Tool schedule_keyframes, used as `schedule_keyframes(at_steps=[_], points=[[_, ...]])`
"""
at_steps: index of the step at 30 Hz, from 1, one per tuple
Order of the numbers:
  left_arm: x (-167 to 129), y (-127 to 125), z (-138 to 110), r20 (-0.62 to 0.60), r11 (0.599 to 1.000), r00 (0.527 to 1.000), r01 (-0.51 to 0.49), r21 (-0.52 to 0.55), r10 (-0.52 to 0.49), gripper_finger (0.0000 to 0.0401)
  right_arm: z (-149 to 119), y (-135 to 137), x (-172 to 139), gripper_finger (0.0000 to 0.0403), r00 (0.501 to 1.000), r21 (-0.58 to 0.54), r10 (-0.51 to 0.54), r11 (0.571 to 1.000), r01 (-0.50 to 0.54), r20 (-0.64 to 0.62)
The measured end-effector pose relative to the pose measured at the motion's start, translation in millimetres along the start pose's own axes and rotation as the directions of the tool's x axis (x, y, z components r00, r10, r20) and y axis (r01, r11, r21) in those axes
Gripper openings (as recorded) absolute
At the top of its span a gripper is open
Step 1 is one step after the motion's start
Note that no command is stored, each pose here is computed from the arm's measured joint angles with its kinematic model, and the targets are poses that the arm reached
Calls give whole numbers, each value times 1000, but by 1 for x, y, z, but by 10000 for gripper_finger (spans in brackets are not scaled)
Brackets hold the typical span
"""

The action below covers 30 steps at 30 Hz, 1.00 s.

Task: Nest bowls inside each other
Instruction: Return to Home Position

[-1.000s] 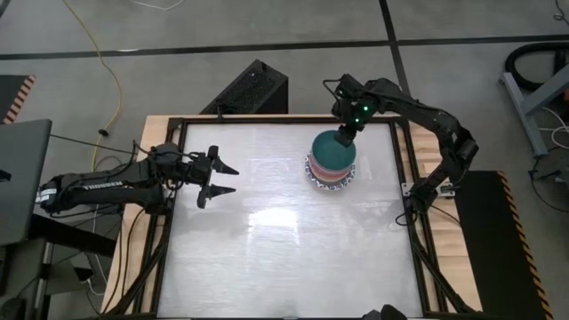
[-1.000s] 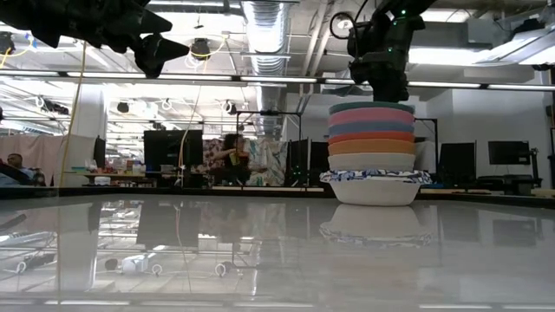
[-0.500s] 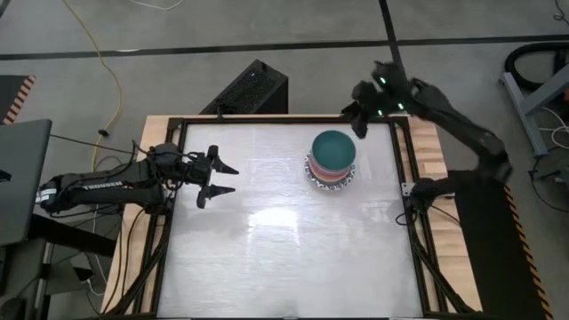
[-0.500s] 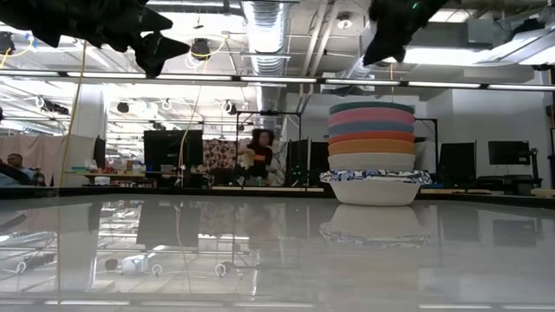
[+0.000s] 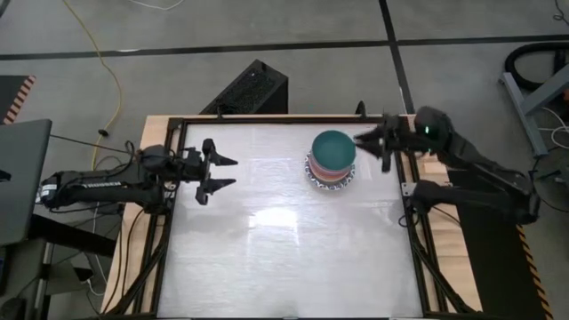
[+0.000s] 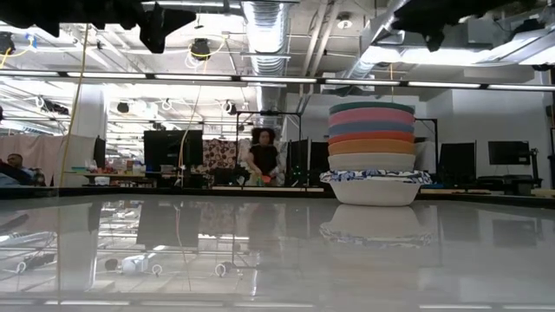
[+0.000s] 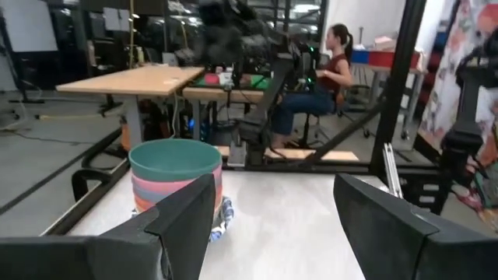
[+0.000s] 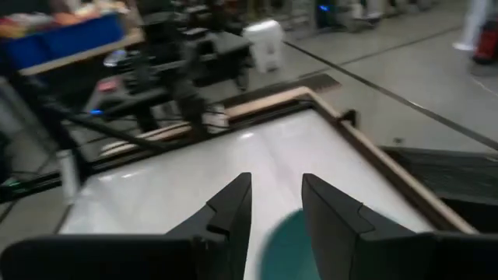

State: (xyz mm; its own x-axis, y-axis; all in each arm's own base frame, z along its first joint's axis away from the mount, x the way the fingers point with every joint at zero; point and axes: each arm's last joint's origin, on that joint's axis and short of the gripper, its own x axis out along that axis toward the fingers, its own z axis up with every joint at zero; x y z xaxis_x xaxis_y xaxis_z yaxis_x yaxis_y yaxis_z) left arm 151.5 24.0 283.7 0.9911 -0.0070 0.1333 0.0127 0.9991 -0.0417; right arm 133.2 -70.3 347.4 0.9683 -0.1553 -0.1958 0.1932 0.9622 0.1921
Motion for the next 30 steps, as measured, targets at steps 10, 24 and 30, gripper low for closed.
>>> schedule_keyframes(at_steps=[10,24,30], points=[[-5,-15,8,63,997,995,-75,-8,76,251,-47,35,8,136,967,-10,251,968,-252,-41],[-82,-22,32,103,990,987,-119,-74,126,251,-41,60,-43,136,892,-237,413,899,-368,183],[-98,-21,26,73,987,987,-136,-81,142,251,-73,50,-64,136,887,-231,364,924,-305,286]])
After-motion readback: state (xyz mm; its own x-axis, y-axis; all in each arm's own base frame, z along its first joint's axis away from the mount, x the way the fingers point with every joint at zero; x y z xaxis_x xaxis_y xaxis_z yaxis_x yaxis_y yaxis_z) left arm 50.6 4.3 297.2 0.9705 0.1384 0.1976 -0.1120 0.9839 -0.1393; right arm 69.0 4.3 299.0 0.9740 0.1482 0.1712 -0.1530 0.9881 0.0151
